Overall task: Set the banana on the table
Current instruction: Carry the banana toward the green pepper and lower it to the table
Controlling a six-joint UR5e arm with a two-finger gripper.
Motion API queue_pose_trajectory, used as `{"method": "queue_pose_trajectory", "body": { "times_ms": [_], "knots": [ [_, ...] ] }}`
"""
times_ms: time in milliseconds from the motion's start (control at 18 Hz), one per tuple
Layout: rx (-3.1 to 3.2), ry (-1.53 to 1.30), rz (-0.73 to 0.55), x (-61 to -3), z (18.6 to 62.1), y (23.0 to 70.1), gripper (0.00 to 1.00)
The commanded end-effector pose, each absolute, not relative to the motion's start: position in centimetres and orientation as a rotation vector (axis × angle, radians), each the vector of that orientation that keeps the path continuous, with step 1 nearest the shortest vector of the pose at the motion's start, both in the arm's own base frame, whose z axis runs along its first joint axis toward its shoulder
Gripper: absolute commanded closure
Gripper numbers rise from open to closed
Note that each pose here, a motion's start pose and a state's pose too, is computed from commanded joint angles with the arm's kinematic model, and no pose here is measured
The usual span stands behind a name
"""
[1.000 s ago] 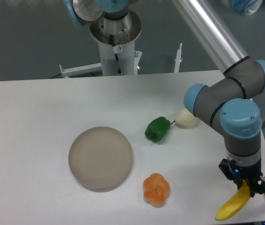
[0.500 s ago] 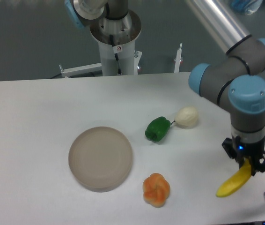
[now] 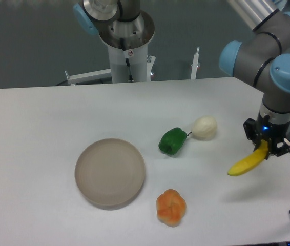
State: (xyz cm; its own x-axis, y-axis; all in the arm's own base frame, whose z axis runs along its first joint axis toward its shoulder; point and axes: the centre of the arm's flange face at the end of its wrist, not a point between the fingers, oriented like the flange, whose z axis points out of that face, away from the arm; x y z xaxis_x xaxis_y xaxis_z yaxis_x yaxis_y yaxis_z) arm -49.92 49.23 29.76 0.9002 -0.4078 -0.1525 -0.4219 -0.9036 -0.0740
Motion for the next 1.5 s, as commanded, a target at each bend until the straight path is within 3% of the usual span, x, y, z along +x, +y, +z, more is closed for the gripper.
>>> {"method": "queue_pose_trajectory", "body": {
  "times_ms": [222, 556, 1500],
  "knots": [
    [-2.994, 0.371, 0.175, -48.1, 27.3, 51.9, 0.75],
    [-2.997, 0.227, 0.164, -46.2, 23.2, 54.4, 0.75],
    [-3.023, 0.374, 0.110, -42.1, 19.7, 53.9, 0.75]
  ]
}}
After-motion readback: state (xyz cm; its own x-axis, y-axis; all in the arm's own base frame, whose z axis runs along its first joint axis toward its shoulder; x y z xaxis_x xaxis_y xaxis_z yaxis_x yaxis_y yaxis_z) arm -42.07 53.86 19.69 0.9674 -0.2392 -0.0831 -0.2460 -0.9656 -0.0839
